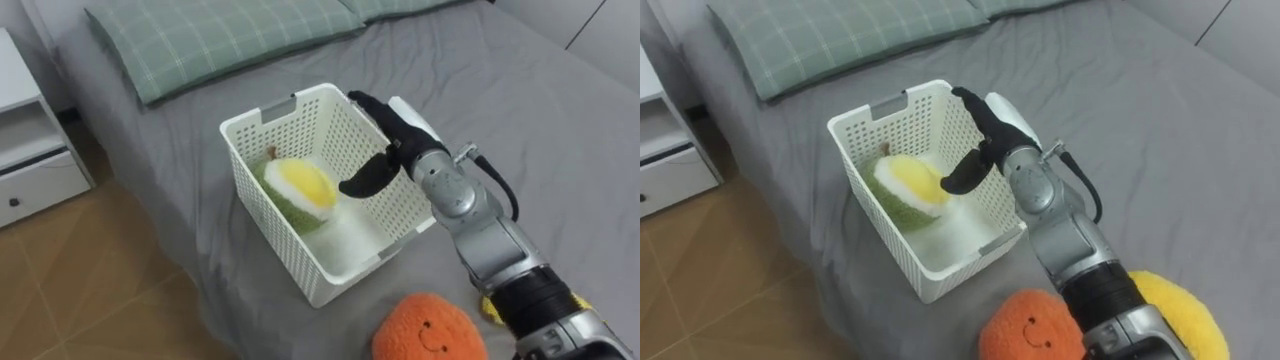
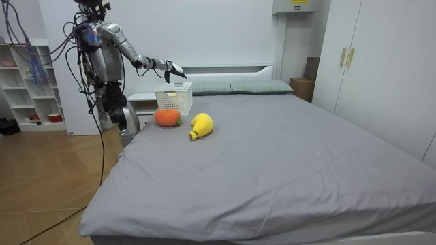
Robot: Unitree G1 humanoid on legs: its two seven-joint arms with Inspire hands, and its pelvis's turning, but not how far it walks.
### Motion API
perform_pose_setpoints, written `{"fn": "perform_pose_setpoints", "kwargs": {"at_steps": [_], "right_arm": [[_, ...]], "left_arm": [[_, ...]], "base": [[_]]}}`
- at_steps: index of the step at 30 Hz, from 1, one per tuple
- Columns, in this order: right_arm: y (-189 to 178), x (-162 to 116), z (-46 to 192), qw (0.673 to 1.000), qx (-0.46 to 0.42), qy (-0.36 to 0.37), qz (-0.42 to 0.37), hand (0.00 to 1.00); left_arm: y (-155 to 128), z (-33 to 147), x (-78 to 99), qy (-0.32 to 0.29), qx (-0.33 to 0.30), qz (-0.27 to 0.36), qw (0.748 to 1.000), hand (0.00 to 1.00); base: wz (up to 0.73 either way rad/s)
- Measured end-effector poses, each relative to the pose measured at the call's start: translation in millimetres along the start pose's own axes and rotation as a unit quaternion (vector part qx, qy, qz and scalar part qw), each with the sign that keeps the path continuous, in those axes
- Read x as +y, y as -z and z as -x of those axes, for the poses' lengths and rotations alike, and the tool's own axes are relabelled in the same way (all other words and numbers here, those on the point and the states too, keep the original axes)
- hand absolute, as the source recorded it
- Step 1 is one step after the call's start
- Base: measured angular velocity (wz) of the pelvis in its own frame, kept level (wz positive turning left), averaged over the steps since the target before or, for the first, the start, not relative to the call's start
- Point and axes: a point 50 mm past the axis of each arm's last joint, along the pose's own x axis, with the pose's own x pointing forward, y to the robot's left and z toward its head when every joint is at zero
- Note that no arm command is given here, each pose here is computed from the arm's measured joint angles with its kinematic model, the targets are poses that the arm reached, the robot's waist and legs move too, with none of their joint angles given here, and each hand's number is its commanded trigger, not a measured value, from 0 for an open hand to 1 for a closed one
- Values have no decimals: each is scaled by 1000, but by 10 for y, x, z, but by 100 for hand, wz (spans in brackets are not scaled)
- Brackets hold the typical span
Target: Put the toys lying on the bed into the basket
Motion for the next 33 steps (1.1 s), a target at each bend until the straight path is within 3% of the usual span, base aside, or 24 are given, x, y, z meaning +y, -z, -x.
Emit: {"fn": "perform_pose_setpoints", "kwargs": {"at_steps": [7, 24, 33], "right_arm": [[53, -196, 25, 999, -3, 46, -30, 0], [780, -540, 405, 983, 92, 121, -99, 0], [1340, -336, 562, 960, 202, 116, -158, 0]], "left_arm": [[89, 25, -37, 4, 7, -1, 1000, 0], [-14, 24, -65, 16, -29, 43, 999, 0], [232, -9, 58, 4, 6, 26, 1000, 0]], "base": [[-38], [-29], [-6]]}}
